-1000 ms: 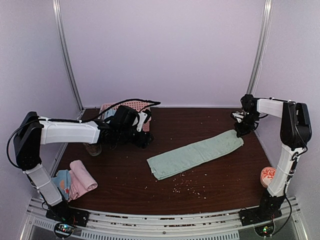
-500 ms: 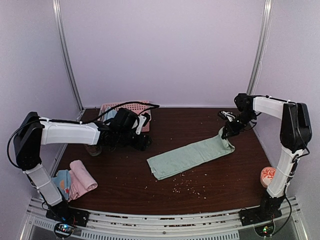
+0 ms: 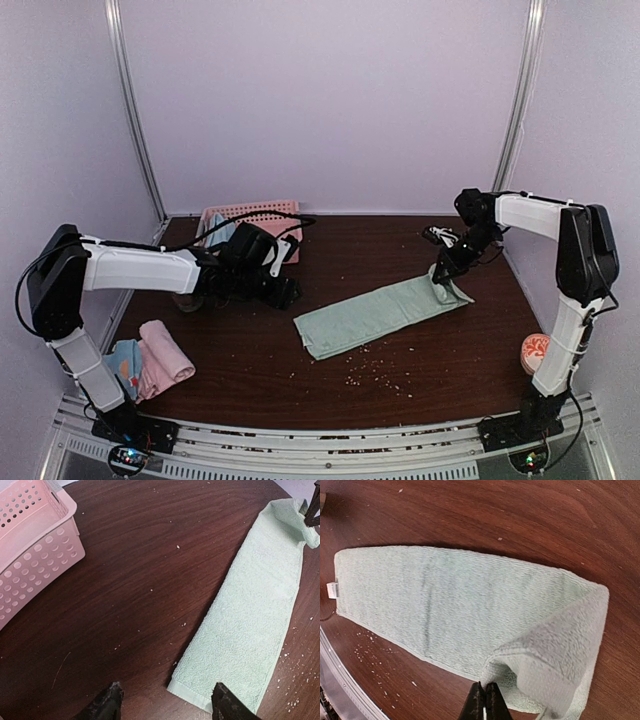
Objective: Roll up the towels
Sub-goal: Pick up the towel from the center of the board.
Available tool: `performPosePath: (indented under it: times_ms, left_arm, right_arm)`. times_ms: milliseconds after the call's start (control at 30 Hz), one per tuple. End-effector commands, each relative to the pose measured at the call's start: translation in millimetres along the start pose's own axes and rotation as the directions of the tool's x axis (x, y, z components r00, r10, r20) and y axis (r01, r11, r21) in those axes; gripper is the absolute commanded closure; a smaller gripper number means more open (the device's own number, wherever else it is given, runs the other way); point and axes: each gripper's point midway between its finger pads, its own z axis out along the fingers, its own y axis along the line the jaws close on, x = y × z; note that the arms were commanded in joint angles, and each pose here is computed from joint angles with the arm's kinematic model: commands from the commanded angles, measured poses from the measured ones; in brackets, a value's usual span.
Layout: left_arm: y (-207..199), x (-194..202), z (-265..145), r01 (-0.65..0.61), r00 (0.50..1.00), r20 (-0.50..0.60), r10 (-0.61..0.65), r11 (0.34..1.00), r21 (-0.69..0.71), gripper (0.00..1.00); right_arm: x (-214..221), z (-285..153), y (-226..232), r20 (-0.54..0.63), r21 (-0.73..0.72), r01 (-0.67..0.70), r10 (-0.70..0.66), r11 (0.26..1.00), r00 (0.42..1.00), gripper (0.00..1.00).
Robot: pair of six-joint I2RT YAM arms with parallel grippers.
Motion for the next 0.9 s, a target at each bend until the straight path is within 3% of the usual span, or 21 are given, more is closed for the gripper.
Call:
performPosePath:
  times_ms: [0,267,433,633,867]
  left_arm:
    - [-3,-4,3,0.015,1.000,-0.001,-0.015,1.000,0.016,0.37]
    - [-7,-6,8,0.008,1.000,-0.010,-0.008,0.999,0.033,0.38]
    - [-9,-6,8,0.008,1.000,-0.015,-0.008,0.999,0.039,0.38]
    - [-7,-2,8,0.004,1.000,-0.024,-0.003,0.999,0.033,0.38]
    - [-11,-4,11,0.002,1.000,-0.028,0.000,0.999,0.049,0.38]
  right_arm:
    - [3,-5,-42,0.009,0.103,-0.074,0.073,0.992,0.997,1.00]
    - [13,-27,-110,0.030,0.298,-0.126,0.123,0.946,0.992,1.00]
    - [29,-31,-168,0.020,0.453,-0.217,0.233,0.865,0.972,0.89]
    - [22,-38,-178,0.069,0.458,-0.269,0.267,0.847,0.961,0.66]
    - [13,-24,-178,0.073,0.401,-0.274,0.267,0.874,0.961,0.62]
